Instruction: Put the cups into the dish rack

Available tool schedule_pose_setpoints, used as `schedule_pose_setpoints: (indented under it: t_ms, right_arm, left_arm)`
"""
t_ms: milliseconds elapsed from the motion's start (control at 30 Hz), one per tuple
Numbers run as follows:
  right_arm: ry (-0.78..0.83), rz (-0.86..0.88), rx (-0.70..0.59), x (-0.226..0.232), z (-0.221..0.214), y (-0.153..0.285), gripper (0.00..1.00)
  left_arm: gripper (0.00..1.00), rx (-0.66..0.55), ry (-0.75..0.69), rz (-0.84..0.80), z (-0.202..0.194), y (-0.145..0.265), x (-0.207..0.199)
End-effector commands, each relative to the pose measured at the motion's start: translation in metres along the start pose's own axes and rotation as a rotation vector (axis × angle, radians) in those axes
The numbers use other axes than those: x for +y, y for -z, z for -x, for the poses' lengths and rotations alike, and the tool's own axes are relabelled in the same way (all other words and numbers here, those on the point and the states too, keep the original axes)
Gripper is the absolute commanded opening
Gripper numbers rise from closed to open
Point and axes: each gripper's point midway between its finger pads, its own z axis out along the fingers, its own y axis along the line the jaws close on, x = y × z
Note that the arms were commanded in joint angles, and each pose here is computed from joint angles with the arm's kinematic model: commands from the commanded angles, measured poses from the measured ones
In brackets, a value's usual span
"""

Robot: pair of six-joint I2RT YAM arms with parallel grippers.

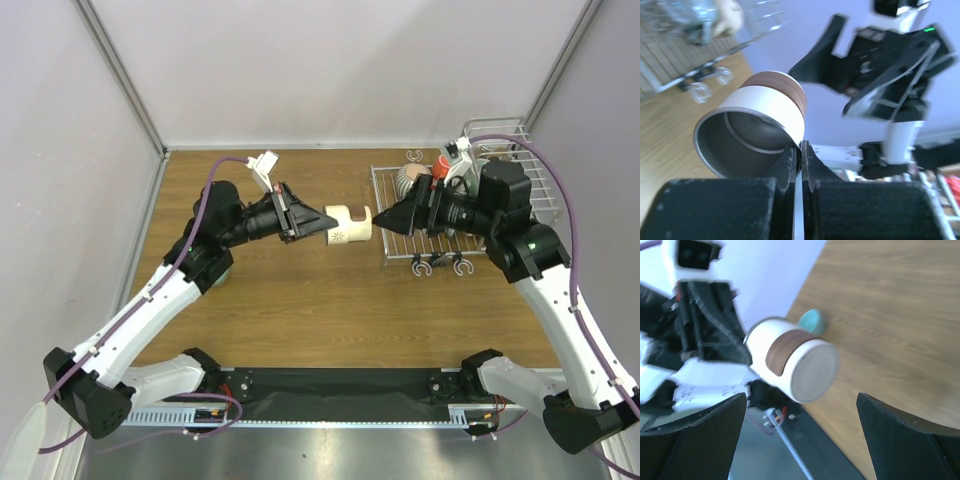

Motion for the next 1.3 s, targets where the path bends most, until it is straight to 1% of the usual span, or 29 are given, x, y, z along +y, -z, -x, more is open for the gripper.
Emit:
schedule_pose_setpoints:
  t_ms: [0, 100, 333, 467, 567, 667, 767, 800, 867, 967, 1067, 1100, 1133, 1167, 1200, 1233, 1267]
  right_arm:
    - [-0.003, 0.226, 0.001, 0.04, -0.002, 0.008, 1.0]
    - [-0.027, 0.273, 0.012, 0.044, -0.006, 0.006, 1.0]
    - [-0.051, 0.319, 0.012, 0.048, -0.004, 0.002, 1.0]
    - [-0.045, 0.384, -0.018, 0.06, 0.005, 0.003, 1.0]
    - [-0.07, 0.394, -0.02, 0.061, 0.009, 0.001, 1.0]
    - [-0.059, 0.416, -0.037, 0.066, 0.015, 0.0, 1.0]
    - [-0.064, 0.419, -0.038, 0.065, 0.017, -0.003, 0.92]
    - [-0.065, 0.42, -0.041, 0.066, 0.017, -0.004, 0.88]
    - [-0.069, 0.417, -0.043, 0.065, 0.018, -0.007, 0.84]
    - [-0.071, 0.42, -0.038, 0.068, 0.019, -0.011, 0.71]
    - [-0.066, 0.421, -0.038, 0.07, 0.02, -0.015, 0.33]
    - [-0.068, 0.413, -0.04, 0.068, 0.022, -0.018, 0.05]
    - [-0.045, 0.403, -0.051, 0.068, 0.026, -0.02, 0.0]
    - [-0.066, 0.343, -0.054, 0.058, 0.026, -0.025, 0.0]
    - [-0.059, 0.298, -0.062, 0.049, 0.029, -0.03, 0.0]
    - [-0.006, 0.267, -0.091, 0.047, 0.037, -0.03, 0.0]
    - [-0.019, 0.175, -0.111, 0.03, 0.041, -0.036, 0.0]
  left_arm:
    - [0.0, -0.024, 0.007, -0.295, 0.012, 0.008, -0.063]
    - [0.0, -0.024, 0.055, -0.342, 0.013, 0.01, -0.07]
    - [0.0, -0.032, 0.101, -0.454, 0.014, 0.015, -0.082]
    - [0.0, -0.012, 0.116, -0.462, 0.011, 0.014, -0.081]
    - [0.0, -0.005, 0.123, -0.457, 0.009, 0.013, -0.079]
    - [0.0, -0.01, 0.138, -0.46, 0.01, 0.013, -0.079]
    - [0.0, -0.017, 0.158, -0.475, 0.012, 0.012, -0.08]
    - [0.0, -0.023, 0.168, -0.481, 0.013, 0.012, -0.08]
    - [0.0, -0.03, 0.183, -0.486, 0.015, 0.012, -0.081]
    - [0.0, -0.05, 0.201, -0.491, 0.018, 0.011, -0.08]
    - [0.0, -0.052, 0.207, -0.489, 0.019, 0.01, -0.079]
    - [0.15, -0.047, 0.201, -0.487, 0.018, 0.01, -0.079]
    - [0.36, -0.045, 0.196, -0.474, 0.017, 0.009, -0.077]
    - [0.58, -0.062, 0.148, -0.449, 0.018, 0.009, -0.074]
    - [0.95, -0.054, 0.168, -0.354, 0.015, 0.007, -0.062]
    - [1.0, -0.085, 0.151, -0.299, 0.018, 0.007, -0.056]
    - [1.0, -0.103, 0.137, -0.236, 0.02, 0.008, -0.045]
